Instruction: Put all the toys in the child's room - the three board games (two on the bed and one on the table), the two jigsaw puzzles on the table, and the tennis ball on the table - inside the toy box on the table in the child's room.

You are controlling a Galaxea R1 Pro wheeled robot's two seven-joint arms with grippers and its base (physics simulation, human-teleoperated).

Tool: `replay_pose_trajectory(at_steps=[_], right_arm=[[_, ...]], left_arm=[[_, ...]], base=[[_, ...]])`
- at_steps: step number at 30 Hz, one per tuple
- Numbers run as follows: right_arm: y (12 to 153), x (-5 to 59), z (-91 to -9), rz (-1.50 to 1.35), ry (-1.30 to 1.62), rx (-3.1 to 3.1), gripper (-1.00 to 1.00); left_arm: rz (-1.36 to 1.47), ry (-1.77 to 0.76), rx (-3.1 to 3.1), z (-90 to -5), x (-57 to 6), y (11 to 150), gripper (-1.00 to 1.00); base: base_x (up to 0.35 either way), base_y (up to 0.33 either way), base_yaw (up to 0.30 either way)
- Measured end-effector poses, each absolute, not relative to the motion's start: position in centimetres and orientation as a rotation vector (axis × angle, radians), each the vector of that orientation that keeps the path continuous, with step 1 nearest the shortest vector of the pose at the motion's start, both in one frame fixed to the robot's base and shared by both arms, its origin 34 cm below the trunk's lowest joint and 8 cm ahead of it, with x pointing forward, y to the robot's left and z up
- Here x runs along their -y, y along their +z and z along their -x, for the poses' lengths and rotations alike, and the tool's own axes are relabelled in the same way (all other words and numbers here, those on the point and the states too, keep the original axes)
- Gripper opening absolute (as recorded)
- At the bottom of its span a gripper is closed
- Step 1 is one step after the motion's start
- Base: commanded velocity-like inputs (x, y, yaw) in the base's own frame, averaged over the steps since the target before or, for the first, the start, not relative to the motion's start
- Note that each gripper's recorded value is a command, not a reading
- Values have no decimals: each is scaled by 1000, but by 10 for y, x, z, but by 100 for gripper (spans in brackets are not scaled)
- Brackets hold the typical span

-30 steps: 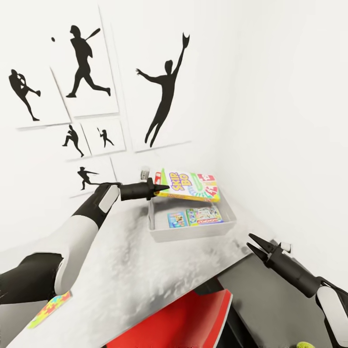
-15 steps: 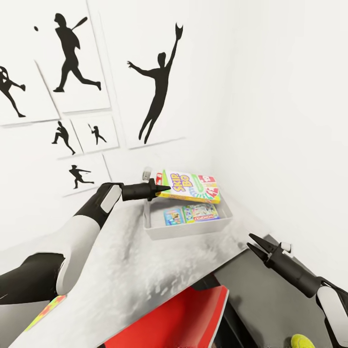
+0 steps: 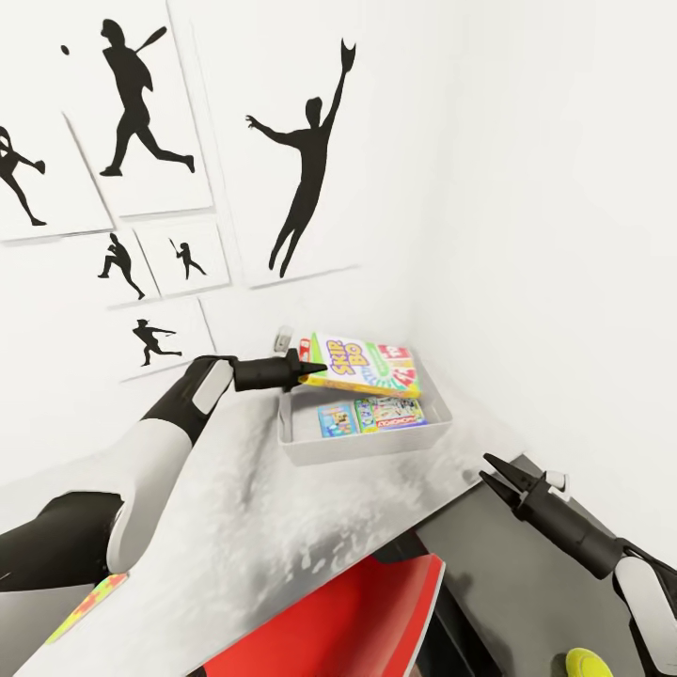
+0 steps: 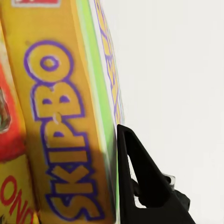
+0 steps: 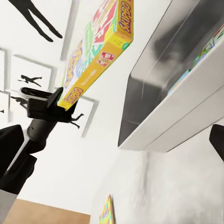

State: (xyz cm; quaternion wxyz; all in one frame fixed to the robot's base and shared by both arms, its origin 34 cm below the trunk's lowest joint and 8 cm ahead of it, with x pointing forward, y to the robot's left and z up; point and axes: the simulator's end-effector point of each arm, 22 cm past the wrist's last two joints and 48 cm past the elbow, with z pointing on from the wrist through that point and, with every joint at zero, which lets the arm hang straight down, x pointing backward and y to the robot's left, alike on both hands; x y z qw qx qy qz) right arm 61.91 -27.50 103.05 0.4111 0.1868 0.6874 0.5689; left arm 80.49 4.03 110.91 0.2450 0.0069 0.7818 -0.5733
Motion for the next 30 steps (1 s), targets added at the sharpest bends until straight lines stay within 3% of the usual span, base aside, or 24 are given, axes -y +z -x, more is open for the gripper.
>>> replay_pose_trajectory(at_steps=[30], right_arm=[[1027,272,-620,-469,1431,-1743,100]], left_arm=[[33,-1486,-2203,-812,-44,1081,-100]], base=[[0,0,0]])
